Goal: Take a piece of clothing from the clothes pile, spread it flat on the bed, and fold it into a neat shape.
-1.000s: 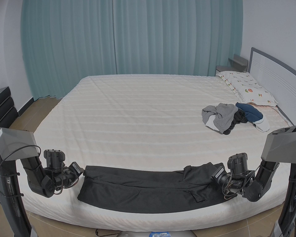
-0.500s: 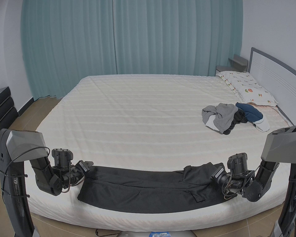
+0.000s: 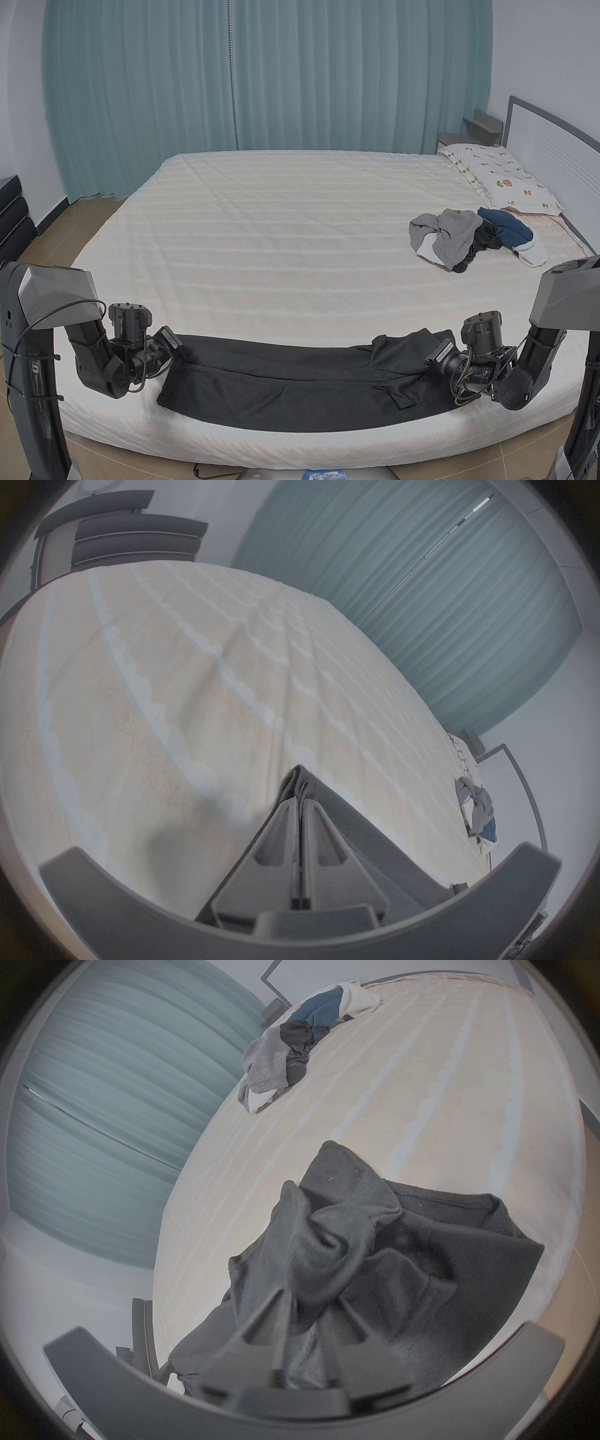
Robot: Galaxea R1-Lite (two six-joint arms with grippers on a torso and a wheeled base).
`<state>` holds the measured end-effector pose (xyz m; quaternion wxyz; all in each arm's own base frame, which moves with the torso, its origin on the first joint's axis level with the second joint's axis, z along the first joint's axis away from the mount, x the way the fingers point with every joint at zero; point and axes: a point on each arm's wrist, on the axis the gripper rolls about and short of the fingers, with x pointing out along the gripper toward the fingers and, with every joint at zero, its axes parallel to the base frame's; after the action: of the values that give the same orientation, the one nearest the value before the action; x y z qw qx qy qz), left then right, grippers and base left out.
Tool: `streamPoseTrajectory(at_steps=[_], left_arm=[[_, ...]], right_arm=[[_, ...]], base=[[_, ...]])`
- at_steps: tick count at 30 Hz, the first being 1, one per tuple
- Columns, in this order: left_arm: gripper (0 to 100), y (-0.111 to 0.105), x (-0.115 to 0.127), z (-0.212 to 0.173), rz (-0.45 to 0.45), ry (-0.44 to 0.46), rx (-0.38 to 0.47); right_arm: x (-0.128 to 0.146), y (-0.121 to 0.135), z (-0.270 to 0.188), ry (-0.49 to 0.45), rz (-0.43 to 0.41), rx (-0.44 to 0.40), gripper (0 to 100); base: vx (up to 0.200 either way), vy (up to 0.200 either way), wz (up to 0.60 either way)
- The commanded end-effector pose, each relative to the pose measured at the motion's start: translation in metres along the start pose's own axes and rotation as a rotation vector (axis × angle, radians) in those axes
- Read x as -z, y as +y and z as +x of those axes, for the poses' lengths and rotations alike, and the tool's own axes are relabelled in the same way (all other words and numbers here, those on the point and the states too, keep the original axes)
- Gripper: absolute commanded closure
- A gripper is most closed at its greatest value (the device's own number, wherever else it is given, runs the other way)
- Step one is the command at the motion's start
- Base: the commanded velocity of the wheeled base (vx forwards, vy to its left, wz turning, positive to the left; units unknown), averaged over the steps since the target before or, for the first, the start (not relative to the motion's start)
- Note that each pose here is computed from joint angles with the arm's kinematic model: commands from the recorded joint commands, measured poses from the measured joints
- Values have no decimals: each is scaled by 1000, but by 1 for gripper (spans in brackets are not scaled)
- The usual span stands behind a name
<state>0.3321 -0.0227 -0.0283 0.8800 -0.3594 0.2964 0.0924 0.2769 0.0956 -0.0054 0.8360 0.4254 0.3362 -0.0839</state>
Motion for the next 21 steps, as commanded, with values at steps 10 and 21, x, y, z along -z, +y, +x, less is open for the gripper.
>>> streamPoseTrajectory(at_steps=[10, 21], left_arm=[[100, -8, -8, -4, -46, -78, 42], [100, -10, -10, -6, -59, -87, 53]], right_arm=[[-10, 30, -33, 9, 3, -168, 0], [5, 28, -28, 73, -11, -126, 0]], base=[[0, 0, 0], [0, 0, 0]])
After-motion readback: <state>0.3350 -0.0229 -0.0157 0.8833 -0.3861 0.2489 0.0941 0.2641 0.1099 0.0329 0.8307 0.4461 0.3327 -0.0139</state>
